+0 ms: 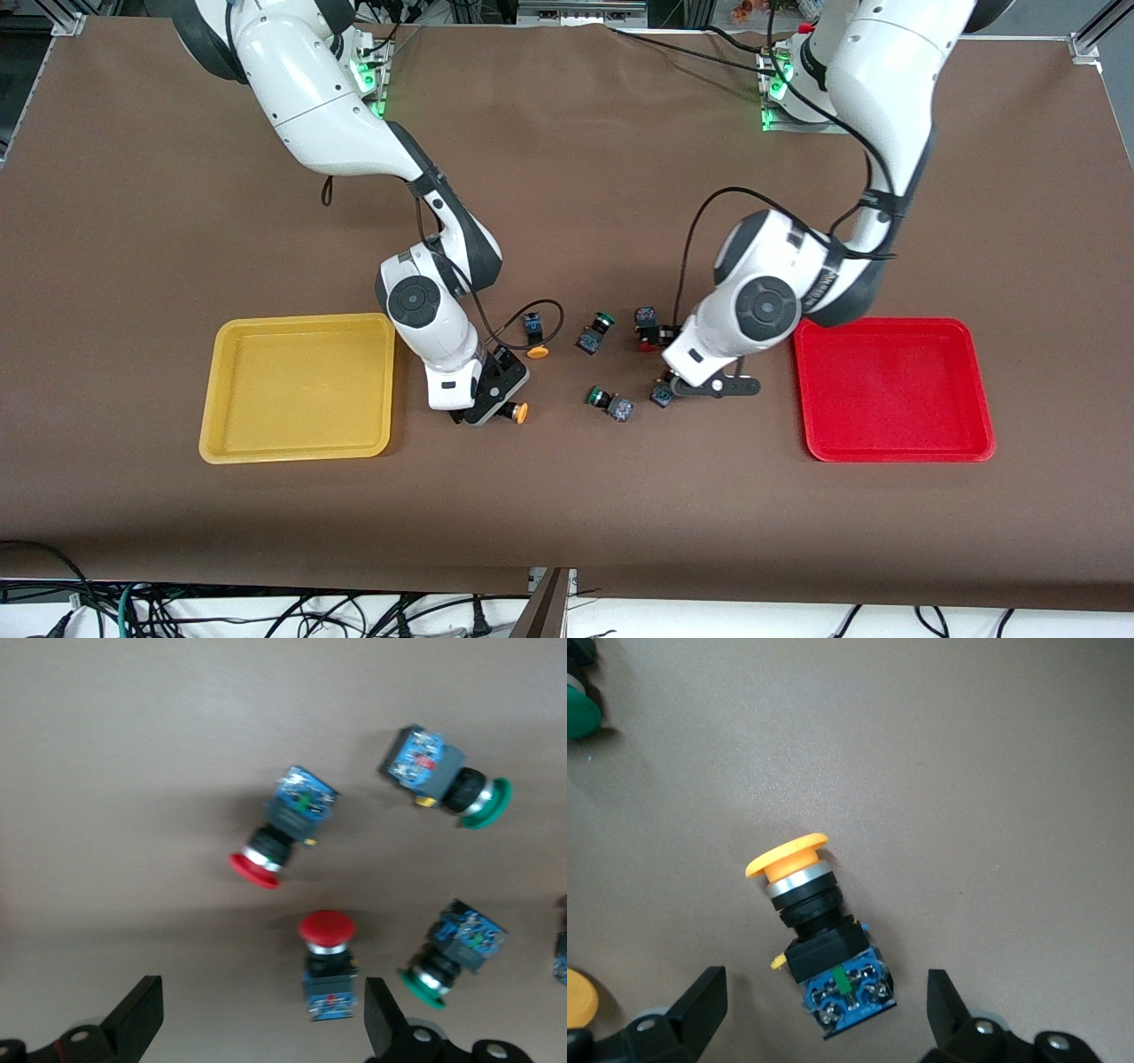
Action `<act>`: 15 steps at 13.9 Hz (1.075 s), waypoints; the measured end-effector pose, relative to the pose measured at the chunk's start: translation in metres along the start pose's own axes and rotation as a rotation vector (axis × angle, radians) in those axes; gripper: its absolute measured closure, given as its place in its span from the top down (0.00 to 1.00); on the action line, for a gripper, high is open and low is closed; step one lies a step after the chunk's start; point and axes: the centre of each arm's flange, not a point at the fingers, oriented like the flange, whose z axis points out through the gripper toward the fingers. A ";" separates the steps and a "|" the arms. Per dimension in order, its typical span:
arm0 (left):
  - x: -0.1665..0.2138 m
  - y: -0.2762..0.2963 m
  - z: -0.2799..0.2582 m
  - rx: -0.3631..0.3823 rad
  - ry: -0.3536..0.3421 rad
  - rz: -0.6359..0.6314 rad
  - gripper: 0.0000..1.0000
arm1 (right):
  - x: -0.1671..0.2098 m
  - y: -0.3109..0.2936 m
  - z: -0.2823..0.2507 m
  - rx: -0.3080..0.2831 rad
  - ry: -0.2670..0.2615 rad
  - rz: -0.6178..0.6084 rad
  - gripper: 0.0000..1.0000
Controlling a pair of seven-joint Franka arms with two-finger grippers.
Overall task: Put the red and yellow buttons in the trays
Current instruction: 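Grasp a yellow button with the right gripper while the left gripper reaches a red button, then place the yellow button in the yellow tray with the right gripper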
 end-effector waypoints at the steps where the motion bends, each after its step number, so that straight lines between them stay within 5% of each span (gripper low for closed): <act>1: -0.004 0.008 0.011 -0.006 0.012 -0.007 1.00 | 0.000 0.000 0.000 -0.001 0.003 0.000 1.00; 4: -0.016 0.020 0.044 -0.016 0.031 -0.019 1.00 | 0.000 0.000 0.002 -0.002 0.006 0.000 0.98; 7: -0.024 0.018 0.062 -0.004 0.013 -0.021 1.00 | -0.001 0.000 0.003 -0.003 0.008 -0.001 0.83; 10: -0.033 0.024 0.071 0.008 -0.003 -0.009 1.00 | 0.001 0.001 0.001 -0.006 0.015 -0.001 0.56; 13: -0.044 0.033 0.081 0.021 -0.018 -0.004 1.00 | 0.003 0.014 -0.006 -0.021 0.027 0.009 0.42; 15: -0.048 0.034 0.085 0.027 -0.025 -0.004 1.00 | 0.001 0.026 -0.012 -0.026 0.016 0.018 0.42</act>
